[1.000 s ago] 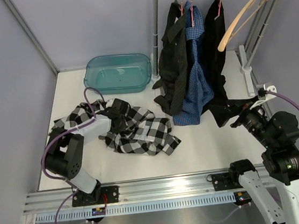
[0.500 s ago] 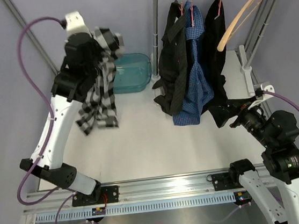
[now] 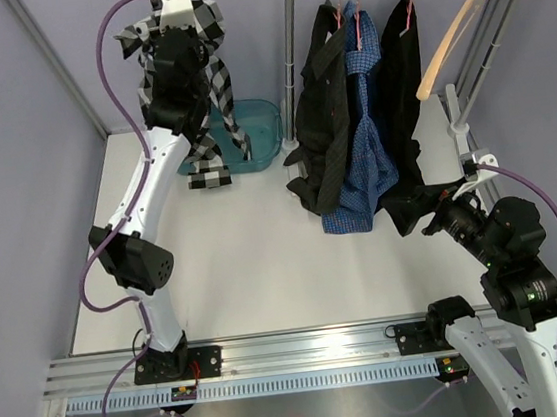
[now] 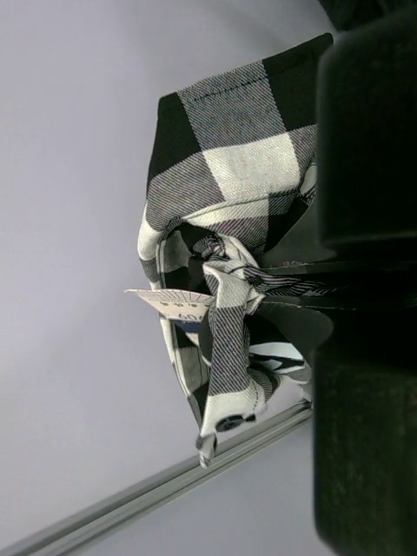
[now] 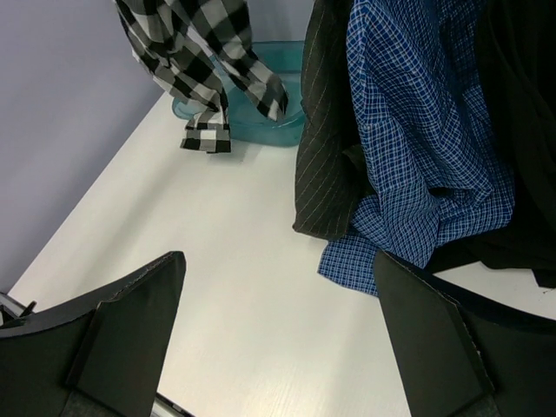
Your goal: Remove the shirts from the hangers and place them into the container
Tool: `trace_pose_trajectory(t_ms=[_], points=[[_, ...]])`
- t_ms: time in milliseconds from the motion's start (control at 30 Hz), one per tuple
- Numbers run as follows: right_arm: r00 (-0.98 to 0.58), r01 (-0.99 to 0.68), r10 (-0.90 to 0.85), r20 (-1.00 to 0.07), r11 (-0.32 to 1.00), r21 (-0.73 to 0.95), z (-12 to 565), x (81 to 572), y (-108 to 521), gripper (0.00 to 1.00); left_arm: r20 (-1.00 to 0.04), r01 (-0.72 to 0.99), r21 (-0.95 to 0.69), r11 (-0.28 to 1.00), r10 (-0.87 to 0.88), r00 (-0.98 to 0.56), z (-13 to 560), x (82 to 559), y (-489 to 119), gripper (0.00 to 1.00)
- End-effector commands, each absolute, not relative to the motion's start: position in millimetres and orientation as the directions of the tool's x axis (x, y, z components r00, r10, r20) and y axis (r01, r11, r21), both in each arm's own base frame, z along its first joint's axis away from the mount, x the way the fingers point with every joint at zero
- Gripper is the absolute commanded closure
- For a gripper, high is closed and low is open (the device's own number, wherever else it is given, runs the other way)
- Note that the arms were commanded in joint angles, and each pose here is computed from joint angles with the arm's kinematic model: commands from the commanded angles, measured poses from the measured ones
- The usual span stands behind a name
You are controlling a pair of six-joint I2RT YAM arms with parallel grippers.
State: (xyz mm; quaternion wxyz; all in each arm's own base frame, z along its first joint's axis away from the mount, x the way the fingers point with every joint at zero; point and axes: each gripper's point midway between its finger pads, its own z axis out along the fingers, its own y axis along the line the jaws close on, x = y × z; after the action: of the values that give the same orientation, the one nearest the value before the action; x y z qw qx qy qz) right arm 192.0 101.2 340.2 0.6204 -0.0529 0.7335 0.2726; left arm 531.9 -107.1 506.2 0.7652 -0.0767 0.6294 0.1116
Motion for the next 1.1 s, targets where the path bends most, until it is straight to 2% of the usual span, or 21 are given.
trace_pose_trajectory(t_ms=[0,133,233,467,700,867,1000,1033,1067], points=[[-0.211,-0.458,0.242,-0.947,0.831,0.315,343,194,108,0.01,-0.949,-0.267,-0.078,0.961,0.011,0.316,526,542,-91,1.00],[-0.205,-0.455,0.244,-0.948,0.834,0.313,342,194,107,0.01,-0.972,-0.248,-0.100,0.964,-0.041,0.231,474,556,-87,1.00],[-0.202,-0.460,0.247,-0.948,0.830,0.314,341,194,108,0.00,-0.991,-0.231,-0.068,0.970,-0.039,0.128,412,567,-93,1.00],[-0.199,-0.458,0.248,-0.948,0.832,0.314,338,193,108,0.01,-0.983,-0.192,-0.013,0.981,-0.048,-0.176,270,585,-112,1.00],[-0.199,-0.463,0.251,-0.947,0.828,0.317,332,195,110,0.01,-0.913,-0.171,0.024,0.985,-0.048,-0.405,179,587,-122,1.00],[-0.203,-0.455,0.250,-0.947,0.832,0.317,331,196,109,0.01,-0.875,-0.162,0.012,0.987,-0.068,-0.478,151,597,-127,0.99],[-0.213,-0.450,0.251,-0.944,0.833,0.322,328,198,109,0.00,-0.846,-0.169,0.012,0.985,-0.080,-0.527,131,601,-124,0.88],[-0.216,-0.452,0.251,-0.944,0.831,0.324,327,198,109,0.01,-0.831,-0.175,0.014,0.985,-0.085,-0.550,119,603,-121,0.79],[-0.218,-0.450,0.254,-0.942,0.831,0.328,326,199,109,0.00,-0.822,-0.175,0.017,0.984,-0.086,-0.563,117,602,-120,0.74]])
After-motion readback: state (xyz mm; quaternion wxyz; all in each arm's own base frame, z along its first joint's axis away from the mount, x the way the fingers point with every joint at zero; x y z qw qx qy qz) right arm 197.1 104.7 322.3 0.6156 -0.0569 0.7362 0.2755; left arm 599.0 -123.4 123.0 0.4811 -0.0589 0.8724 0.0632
